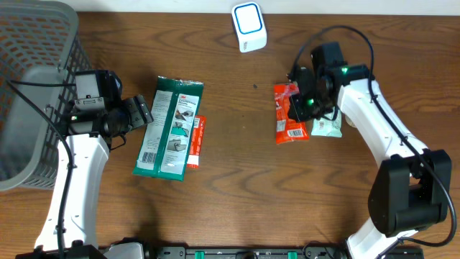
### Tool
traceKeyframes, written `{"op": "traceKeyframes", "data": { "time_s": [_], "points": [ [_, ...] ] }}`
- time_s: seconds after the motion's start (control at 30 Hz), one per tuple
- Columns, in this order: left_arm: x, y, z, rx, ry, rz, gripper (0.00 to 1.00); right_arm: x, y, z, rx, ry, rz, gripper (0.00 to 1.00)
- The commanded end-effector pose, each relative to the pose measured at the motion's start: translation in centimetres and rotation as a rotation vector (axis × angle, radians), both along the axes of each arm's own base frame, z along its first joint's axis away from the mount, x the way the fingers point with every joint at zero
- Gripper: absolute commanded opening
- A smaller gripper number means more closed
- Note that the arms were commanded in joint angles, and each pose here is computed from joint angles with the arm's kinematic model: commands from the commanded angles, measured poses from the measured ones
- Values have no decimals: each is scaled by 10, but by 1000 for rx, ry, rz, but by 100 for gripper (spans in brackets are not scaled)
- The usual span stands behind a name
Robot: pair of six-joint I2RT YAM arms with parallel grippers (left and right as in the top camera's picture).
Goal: Scan the item barcode
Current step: 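Carry the red pack right and lower it beside the wipes pack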
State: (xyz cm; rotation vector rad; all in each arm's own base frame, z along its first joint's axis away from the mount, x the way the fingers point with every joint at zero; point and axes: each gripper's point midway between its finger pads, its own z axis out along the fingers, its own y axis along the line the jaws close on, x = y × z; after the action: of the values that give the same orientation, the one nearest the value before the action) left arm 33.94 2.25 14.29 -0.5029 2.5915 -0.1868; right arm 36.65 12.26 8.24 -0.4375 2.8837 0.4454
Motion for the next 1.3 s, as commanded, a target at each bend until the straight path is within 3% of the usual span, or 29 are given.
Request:
{"op": "traceKeyframes", "data": {
  "time_s": [0.0,0.23,0.27,0.3,0.43,0.5,0.6,0.83,0.9,0.97,1.03,1.27],
  "points": [
    [1,3,1,19,-2,-11,84,0,-12,-22,-5,-10,-38,1],
    [1,3,1,19,-2,-11,83,-4,-40,-58,-158,-50,-75,2],
    [1,3,1,19,-2,-11,84,-4,-44,-59,-180,-52,-80,10],
    [1,3,1,19,-2,-11,84,-3,-48,-60,-200,-55,-84,25],
    [1,3,1,19,-2,-11,83,0,-46,-57,-198,-67,-84,47],
    [1,3,1,19,-2,-11,83,3,-46,-54,-197,-74,-84,69],
    [1,3,1,19,-2,-11,84,10,-44,-36,-188,-70,-124,77],
    [1,3,1,19,-2,-11,84,17,-27,0,-152,-93,-156,73],
    [1,3,1,19,-2,-11,84,16,-20,1,-160,-101,-138,59],
    [1,3,1,19,-2,-11,83,17,-20,0,-184,-110,-134,36],
    [1,3,1,19,-2,-11,84,18,-26,-4,-218,-118,-160,24],
    [1,3,1,19,-2,-11,84,18,-41,-24,-293,-109,-231,22]
  ]
}}
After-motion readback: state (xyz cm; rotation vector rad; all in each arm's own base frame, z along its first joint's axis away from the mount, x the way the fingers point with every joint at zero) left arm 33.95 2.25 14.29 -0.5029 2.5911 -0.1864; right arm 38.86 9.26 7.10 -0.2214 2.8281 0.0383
